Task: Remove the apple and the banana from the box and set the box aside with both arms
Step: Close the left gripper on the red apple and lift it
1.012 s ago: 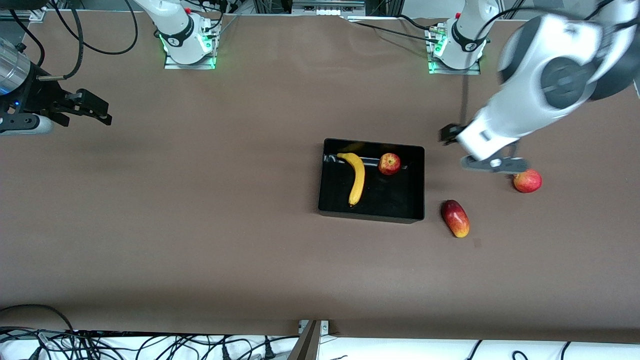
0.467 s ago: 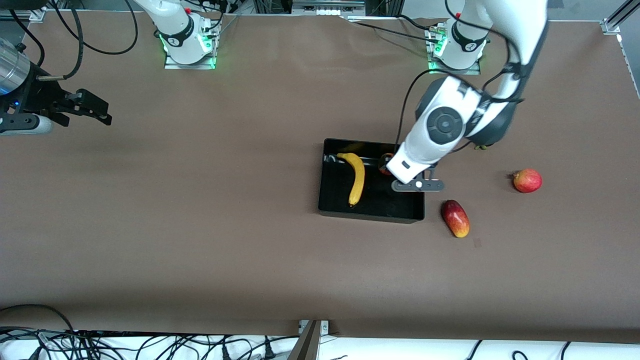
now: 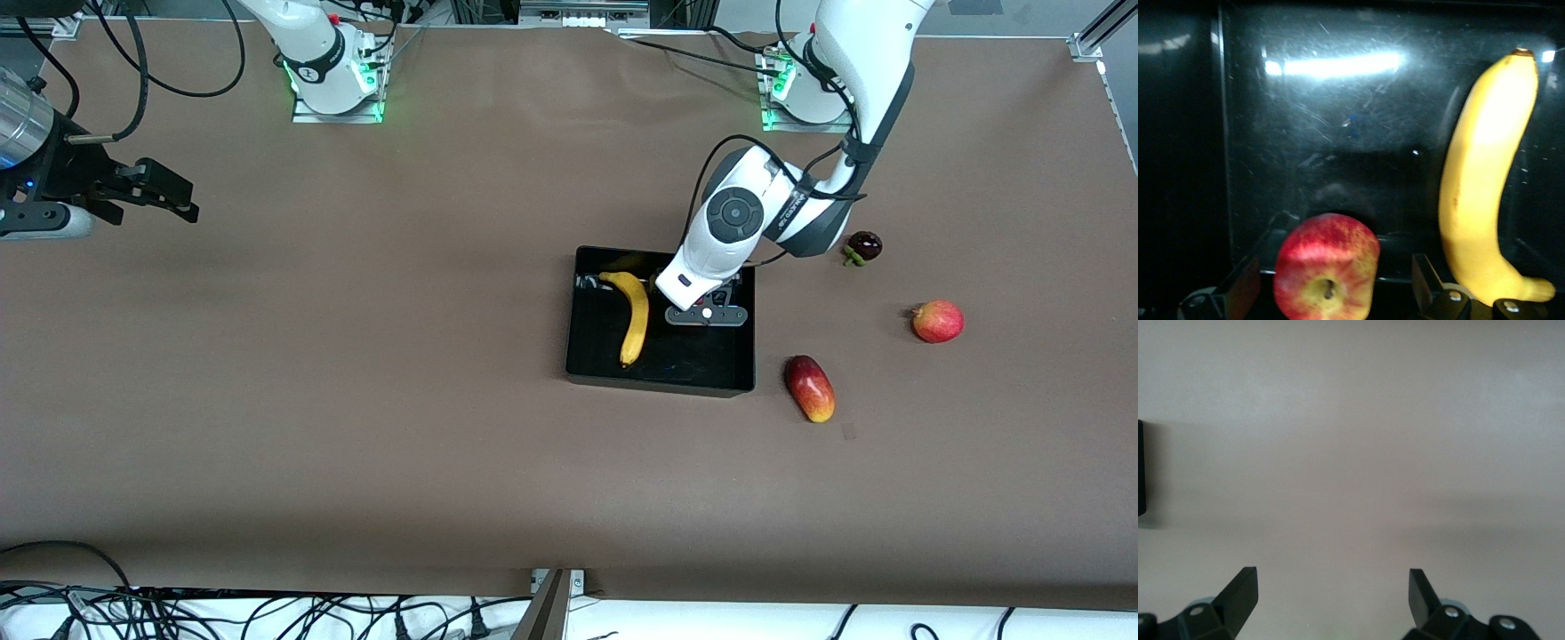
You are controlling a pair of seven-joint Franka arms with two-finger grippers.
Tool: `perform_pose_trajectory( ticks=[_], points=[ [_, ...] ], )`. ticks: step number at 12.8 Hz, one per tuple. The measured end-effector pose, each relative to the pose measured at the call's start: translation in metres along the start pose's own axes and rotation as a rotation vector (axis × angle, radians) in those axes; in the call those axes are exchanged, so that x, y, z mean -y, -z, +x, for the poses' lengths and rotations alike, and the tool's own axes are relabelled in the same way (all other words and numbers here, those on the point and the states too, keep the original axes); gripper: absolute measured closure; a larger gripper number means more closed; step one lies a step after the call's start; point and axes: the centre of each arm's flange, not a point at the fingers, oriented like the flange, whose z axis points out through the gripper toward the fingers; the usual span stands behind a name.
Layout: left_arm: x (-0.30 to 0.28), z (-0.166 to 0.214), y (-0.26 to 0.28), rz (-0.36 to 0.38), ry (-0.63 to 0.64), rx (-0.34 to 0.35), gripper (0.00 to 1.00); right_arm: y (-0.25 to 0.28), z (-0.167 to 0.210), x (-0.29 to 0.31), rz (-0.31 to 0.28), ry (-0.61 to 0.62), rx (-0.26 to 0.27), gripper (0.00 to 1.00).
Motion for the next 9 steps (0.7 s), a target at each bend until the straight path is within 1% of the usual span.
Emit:
perform_pose_trajectory(
  ticks=[3, 6, 7, 9],
  points=[
    [0.002, -0.001, -0.005, 0.012, -0.007, 0.004, 0.0, 0.0, 0.0, 0.0, 0.0, 0.0, 0.0, 0.0],
    [0.001, -0.003, -0.021, 0.021, -0.009, 0.029, 0.0, 0.0, 0.0, 0.0, 0.0, 0.0, 0.0, 0.0],
    [0.001, -0.004, -0.025, 0.024, -0.009, 0.036, 0.08, 0.0, 0.0, 0.0, 0.0, 0.0, 0.0, 0.0],
    [0.001, -0.004, -0.028, 0.024, -0.009, 0.039, 0.33, 0.0, 0.0, 0.0, 0.0, 0.0, 0.0, 0.0]
  ],
)
